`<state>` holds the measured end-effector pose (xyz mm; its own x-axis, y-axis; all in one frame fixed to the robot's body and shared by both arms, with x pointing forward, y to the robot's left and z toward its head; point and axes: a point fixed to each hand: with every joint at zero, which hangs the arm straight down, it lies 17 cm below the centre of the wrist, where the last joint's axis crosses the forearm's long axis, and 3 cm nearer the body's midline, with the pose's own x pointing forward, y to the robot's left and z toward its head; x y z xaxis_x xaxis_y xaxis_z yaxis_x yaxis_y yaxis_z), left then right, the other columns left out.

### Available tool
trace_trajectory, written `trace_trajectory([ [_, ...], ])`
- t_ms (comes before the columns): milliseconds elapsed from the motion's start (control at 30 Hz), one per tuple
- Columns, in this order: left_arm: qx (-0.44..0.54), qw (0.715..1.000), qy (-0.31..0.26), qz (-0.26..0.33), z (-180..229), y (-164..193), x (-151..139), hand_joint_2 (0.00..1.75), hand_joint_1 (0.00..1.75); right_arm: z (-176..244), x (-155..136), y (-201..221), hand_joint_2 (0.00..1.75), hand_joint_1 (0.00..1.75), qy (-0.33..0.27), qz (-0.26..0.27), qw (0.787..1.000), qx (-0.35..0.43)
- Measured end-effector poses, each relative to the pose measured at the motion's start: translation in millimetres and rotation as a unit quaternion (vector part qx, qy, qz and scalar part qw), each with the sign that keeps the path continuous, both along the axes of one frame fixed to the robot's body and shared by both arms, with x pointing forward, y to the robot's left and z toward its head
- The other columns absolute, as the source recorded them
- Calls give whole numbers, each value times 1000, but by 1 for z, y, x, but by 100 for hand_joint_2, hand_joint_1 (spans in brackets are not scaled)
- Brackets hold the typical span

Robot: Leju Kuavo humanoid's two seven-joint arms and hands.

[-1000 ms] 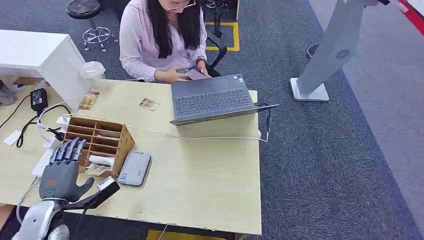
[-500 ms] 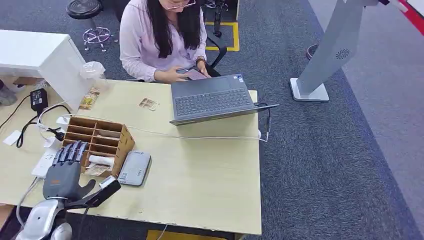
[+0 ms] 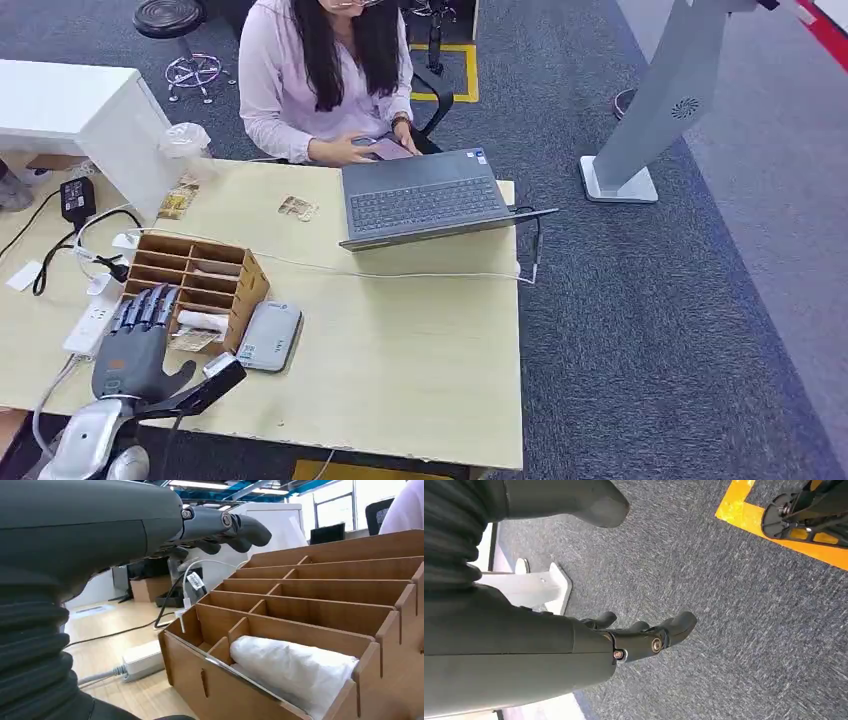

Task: Pass the card to the sensor for recognition and then transmit it.

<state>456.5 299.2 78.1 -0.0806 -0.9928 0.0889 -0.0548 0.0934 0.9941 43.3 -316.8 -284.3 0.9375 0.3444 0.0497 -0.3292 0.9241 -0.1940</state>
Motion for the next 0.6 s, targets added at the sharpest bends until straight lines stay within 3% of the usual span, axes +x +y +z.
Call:
trace_trajectory([
  [600, 0, 1000, 3, 0, -2, 0, 0, 175, 0, 0, 0, 0, 175, 0, 0, 0, 1000, 0],
])
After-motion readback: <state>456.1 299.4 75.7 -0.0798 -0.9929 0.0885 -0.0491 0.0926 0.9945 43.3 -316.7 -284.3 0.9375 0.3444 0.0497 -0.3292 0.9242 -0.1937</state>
